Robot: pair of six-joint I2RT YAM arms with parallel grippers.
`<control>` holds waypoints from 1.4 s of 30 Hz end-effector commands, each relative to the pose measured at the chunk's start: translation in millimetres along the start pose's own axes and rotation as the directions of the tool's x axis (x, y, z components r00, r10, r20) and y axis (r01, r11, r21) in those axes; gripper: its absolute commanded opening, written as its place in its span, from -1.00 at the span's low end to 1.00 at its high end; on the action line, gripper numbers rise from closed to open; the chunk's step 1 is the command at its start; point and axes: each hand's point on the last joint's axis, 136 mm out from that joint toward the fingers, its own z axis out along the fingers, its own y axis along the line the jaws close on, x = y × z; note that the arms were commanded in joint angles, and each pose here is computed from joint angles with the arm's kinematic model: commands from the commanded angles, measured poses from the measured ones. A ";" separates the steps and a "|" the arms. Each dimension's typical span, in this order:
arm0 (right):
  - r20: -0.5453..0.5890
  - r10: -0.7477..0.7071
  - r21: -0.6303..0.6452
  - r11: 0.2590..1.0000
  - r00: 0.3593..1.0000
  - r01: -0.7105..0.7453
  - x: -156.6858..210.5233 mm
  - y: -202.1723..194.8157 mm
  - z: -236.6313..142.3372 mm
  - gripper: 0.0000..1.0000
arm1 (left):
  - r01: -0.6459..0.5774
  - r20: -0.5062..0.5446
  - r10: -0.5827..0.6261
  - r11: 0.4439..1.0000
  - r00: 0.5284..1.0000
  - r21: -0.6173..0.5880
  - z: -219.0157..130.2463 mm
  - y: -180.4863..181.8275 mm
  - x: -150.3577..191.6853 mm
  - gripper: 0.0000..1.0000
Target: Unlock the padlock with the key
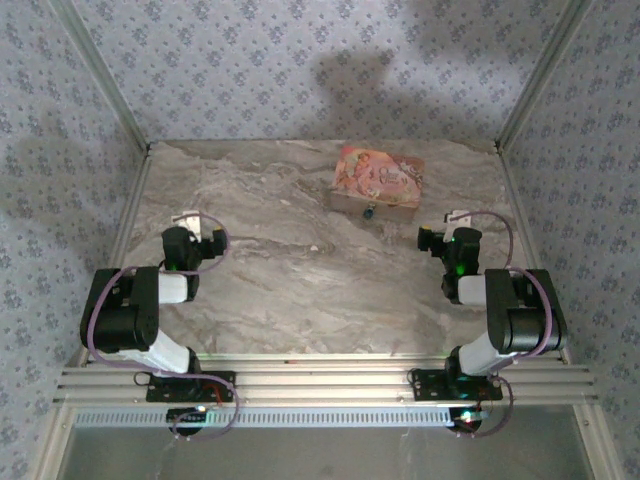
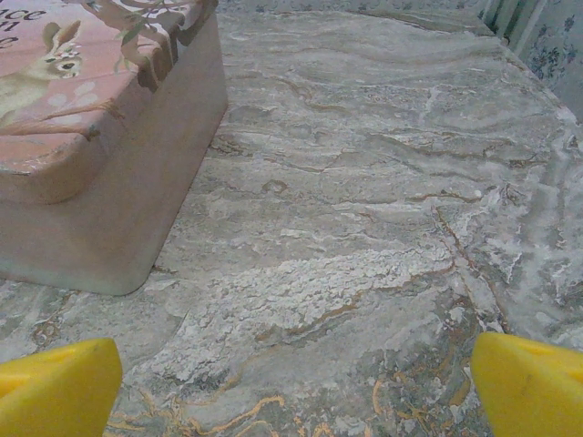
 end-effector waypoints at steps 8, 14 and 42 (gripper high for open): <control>-0.098 -0.031 0.088 0.995 0.995 0.040 -38.7 -8.9 2.9 1.00 | 0.028 -0.076 -0.032 0.998 0.997 -0.049 4.3 7.9 -30.1 0.96; -0.200 0.212 0.164 0.970 0.956 -0.181 -85.7 -10.3 10.2 1.00 | 0.084 -0.150 -0.078 0.996 0.986 0.036 14.4 -11.5 -70.5 0.96; -0.701 -0.002 -0.203 0.959 0.713 -0.196 -38.0 172.6 121.7 0.53 | 0.439 -0.551 -0.158 0.791 0.820 0.426 33.8 -138.5 -87.8 0.50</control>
